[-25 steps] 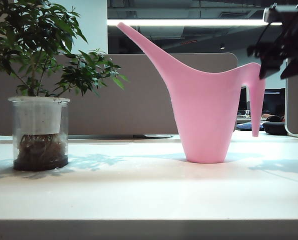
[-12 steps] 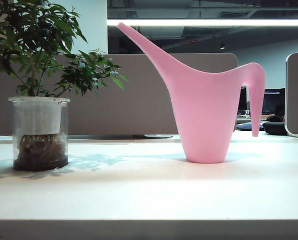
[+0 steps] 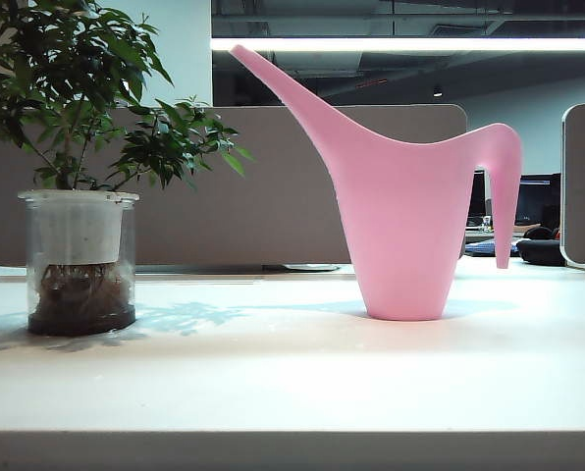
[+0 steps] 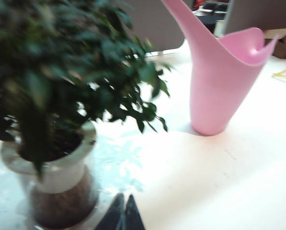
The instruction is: Pick up the watering can from the table, water the potted plant, and put the can back.
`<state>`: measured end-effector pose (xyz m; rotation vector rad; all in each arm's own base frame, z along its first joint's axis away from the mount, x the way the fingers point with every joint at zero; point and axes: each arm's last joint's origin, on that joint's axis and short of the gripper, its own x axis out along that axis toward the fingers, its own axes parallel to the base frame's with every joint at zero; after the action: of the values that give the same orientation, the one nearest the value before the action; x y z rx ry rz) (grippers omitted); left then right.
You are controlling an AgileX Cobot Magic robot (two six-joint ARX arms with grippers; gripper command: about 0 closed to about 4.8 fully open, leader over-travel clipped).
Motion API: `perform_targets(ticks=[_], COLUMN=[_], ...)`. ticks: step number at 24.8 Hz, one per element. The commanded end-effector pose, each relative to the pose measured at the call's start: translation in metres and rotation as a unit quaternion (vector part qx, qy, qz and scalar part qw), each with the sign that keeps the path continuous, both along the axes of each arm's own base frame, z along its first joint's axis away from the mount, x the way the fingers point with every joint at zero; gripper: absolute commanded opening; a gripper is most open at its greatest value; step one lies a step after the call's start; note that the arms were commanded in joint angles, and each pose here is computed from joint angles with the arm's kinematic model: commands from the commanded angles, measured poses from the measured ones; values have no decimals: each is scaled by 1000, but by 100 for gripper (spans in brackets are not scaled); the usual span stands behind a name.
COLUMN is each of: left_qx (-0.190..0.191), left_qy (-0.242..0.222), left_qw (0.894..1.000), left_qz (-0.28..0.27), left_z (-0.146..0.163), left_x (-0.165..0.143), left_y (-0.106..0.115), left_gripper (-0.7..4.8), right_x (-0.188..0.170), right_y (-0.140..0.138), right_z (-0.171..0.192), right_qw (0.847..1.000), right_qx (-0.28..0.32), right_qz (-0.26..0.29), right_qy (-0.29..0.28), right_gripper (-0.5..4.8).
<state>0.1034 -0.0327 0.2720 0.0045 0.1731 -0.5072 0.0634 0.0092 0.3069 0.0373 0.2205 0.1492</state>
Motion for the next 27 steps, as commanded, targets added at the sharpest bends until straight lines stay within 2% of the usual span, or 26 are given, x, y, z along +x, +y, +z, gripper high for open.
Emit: perform_targets(ticks=[1, 4, 8, 11, 14, 17, 20, 27], left_qx=[-17, -23, -23, -38, -40, -30, -48, -49], left_qy=[-33, -51, -71, -98, -90, -82, -90, -119], left_qw=[999, 998, 997, 994, 995, 996, 995, 992], left_qz=[-8, 9, 14, 14, 16, 15, 2, 6], left_z=[-18, -37, -52, -64, -81, -90, -100, -96], left_x=[1, 2, 5, 7, 8, 8, 5, -4], left_y=[-1, 0, 0, -1, -1, -1, -1, 1], left_gripper=[-4, -4, -4, -4, -4, -4, -5, -5], right_x=[-2, 4, 16, 26, 33, 35, 37, 39], right_y=[1, 1, 3, 4, 5, 6, 6, 6], right_z=[-18, -40, -71, -98, -121, -129, -140, -152], right_qw=[999, 997, 998, 998, 998, 998, 999, 998], right_qx=[10, 14, 13, 12, 14, 14, 14, 15], right_qz=[13, 13, 13, 13, 12, 12, 12, 12], right_qy=[-49, -74, -66, -57, -52, -53, -47, -54], right_gripper=[8, 8, 8, 8, 8, 8, 8, 9])
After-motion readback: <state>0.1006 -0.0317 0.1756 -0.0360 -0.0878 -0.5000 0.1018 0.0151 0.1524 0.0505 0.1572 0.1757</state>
